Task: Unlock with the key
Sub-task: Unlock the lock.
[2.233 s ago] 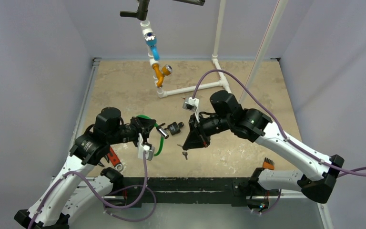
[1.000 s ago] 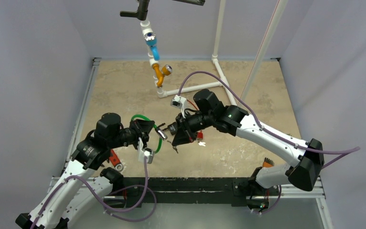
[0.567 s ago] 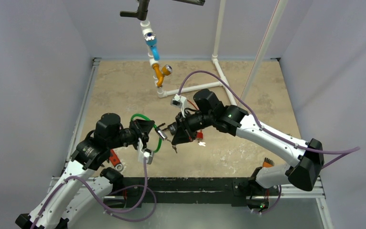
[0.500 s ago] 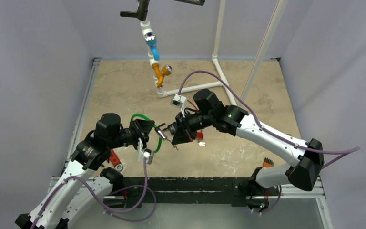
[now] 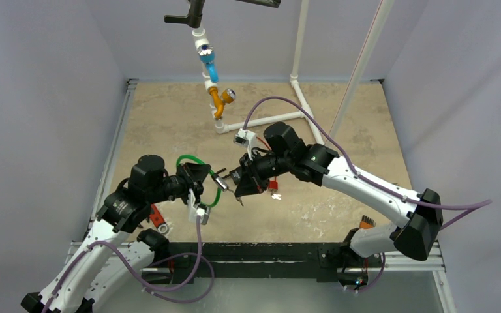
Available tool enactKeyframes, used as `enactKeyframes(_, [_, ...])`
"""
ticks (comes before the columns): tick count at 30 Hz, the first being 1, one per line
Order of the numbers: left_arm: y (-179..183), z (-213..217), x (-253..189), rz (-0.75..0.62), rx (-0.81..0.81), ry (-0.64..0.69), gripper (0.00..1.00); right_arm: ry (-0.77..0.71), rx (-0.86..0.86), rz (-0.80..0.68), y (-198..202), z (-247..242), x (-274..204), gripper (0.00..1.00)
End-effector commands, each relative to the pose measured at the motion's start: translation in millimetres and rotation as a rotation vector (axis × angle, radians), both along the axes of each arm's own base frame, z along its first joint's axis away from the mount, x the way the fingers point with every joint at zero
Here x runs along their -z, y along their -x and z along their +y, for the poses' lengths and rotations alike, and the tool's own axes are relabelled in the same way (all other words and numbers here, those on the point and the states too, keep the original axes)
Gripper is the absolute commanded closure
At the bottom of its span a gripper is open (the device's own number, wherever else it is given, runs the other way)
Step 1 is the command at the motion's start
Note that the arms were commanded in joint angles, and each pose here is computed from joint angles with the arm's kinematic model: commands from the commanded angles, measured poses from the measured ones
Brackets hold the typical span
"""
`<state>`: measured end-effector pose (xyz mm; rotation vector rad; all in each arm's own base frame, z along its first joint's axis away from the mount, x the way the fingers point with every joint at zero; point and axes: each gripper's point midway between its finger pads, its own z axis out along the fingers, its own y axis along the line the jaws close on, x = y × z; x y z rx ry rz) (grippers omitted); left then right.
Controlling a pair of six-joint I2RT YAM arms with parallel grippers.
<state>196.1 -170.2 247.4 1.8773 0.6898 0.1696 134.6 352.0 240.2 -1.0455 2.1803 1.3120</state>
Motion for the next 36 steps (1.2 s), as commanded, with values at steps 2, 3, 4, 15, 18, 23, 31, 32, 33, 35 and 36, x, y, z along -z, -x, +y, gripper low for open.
enactKeyframes(2, [6.6, -9.5, -8.4, -0.048, 0.069, 0.016, 1.00, -0.043, 0.080, -0.064, -20.0, 9.0, -15.6, 1.00])
enactKeyframes(3, [6.5, -8.8, -6.6, -0.044, 0.066, 0.008, 1.00, -0.050, 0.089, -0.066, -21.0, 9.3, -16.9, 1.00])
enactKeyframes(4, [6.2, -8.1, -4.9, -0.038, 0.062, 0.000, 1.00, -0.058, 0.100, -0.068, -22.5, 9.8, -18.3, 1.00])
enactKeyframes(15, [-0.3, -4.2, 4.4, 0.006, 0.012, -0.030, 1.00, -0.081, 0.150, -0.068, -31.1, 18.2, -12.7, 1.00])
enactKeyframes(18, [-3.4, -3.6, 1.6, 0.004, -0.007, -0.019, 1.00, -0.076, 0.155, -0.067, -32.3, 21.2, -8.8, 1.00])
enactKeyframes(23, [-16.2, 3.7, -9.9, 0.034, -0.126, 0.049, 1.00, -0.078, 0.169, -0.066, -32.0, 20.6, -2.5, 1.00])
enactKeyframes(31, [-19.9, 11.8, -13.8, 0.156, -0.274, 0.165, 1.00, -0.101, 0.176, -0.129, -31.6, 11.3, -14.5, 1.00])
enactKeyframes(32, [-19.1, 13.1, -12.0, 0.165, -0.286, 0.181, 1.00, -0.108, 0.177, -0.142, -30.3, 8.5, -17.9, 1.00])
enactKeyframes(33, [-18.2, 13.8, -12.7, 0.168, -0.293, 0.199, 1.00, -0.113, 0.189, -0.159, -31.3, 5.0, -20.4, 1.00])
enactKeyframes(35, [-16.2, 14.3, -9.0, 0.178, -0.298, 0.218, 1.00, -0.135, 0.211, -0.187, -31.5, -1.6, -27.6, 1.00])
enactKeyframes(36, [-15.7, 14.5, -8.6, 0.180, -0.301, 0.227, 1.00, -0.143, 0.220, -0.197, -31.0, -4.6, -30.5, 1.00])
